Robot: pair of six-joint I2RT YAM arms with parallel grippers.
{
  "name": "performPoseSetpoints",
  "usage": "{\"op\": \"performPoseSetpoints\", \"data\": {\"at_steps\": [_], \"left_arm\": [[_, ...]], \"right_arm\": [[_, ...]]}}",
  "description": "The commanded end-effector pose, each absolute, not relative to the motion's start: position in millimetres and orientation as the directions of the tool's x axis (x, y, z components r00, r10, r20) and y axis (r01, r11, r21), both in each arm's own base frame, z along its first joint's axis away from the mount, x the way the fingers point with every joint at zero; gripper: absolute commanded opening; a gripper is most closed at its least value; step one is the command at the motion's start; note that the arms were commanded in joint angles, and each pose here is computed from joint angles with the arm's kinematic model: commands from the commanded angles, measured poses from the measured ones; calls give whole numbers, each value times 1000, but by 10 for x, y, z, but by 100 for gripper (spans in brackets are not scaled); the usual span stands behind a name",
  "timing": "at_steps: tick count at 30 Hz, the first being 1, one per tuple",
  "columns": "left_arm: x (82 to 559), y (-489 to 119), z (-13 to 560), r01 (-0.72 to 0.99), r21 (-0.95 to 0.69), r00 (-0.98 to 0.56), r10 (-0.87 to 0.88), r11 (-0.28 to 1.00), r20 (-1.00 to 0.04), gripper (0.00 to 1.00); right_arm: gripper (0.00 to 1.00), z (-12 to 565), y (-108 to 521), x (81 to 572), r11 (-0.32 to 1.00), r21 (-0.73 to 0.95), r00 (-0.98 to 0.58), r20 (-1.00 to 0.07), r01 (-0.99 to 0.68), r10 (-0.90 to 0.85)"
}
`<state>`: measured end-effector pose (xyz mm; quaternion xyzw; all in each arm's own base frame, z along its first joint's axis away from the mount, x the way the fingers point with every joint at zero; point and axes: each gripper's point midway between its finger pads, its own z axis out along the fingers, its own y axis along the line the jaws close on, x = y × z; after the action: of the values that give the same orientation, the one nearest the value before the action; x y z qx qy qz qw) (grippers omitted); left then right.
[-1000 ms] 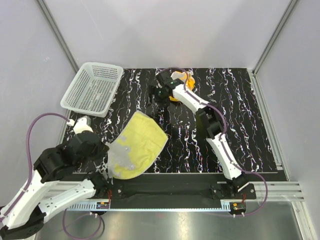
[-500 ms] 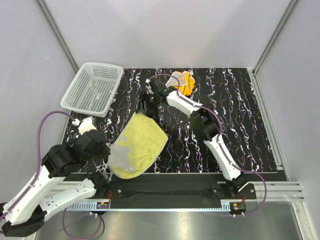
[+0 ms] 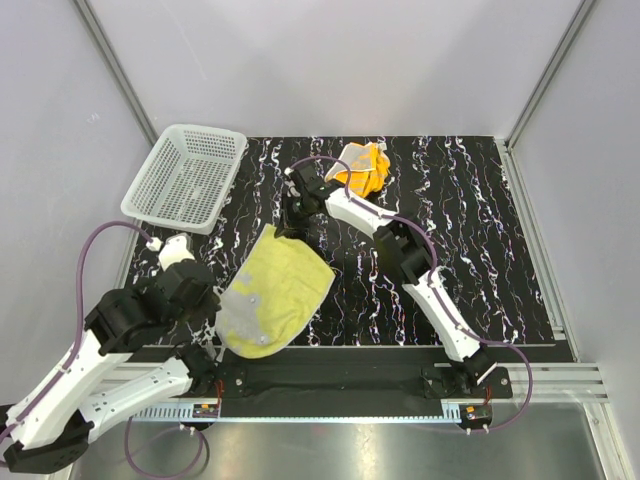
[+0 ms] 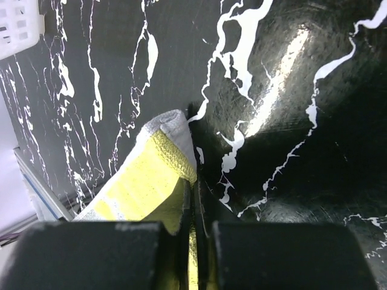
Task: Roll the towels
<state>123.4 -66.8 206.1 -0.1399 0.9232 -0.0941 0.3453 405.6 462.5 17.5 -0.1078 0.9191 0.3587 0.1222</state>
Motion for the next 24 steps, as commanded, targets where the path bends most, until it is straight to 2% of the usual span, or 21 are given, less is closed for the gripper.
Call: {"op": "performPoseSetpoints", "data": {"at_steps": [1,6,8,10,13,17,24], "left_arm": [[1146,-488,2018,-181,-155,-754,-238,971,-612,0],[1346,-618,2259,-132,-162,-719,-207,978,-663,0],[1454,-665,2355,-116,-150,-699,-188,982,-690,0],[1544,-708,2402,-107,-134,-687,-171,985,-706,0],[1679,-827,2494,-64,-139,-662,-146,988,-735,0],[1821,-923,2644,-22,-145,-617,-127,989,-777,0],[1859,-1044,3060,97,-199,-545,-115,975,-830,0]], "right_arm": [[0,176,4381,4071,791,538,-936,-330,-290,-119],[0,534,3677,4213,886,417,-919,-394,-204,-26],[0,690,3175,4184,933,337,-902,-430,-129,30],[0,814,2643,4072,972,233,-880,-468,-42,74],[0,974,2215,3766,987,160,-859,-503,13,93],[0,1255,1967,3402,983,181,-833,-538,36,130],[0,2117,1431,2637,950,304,-708,-655,75,266]]}}
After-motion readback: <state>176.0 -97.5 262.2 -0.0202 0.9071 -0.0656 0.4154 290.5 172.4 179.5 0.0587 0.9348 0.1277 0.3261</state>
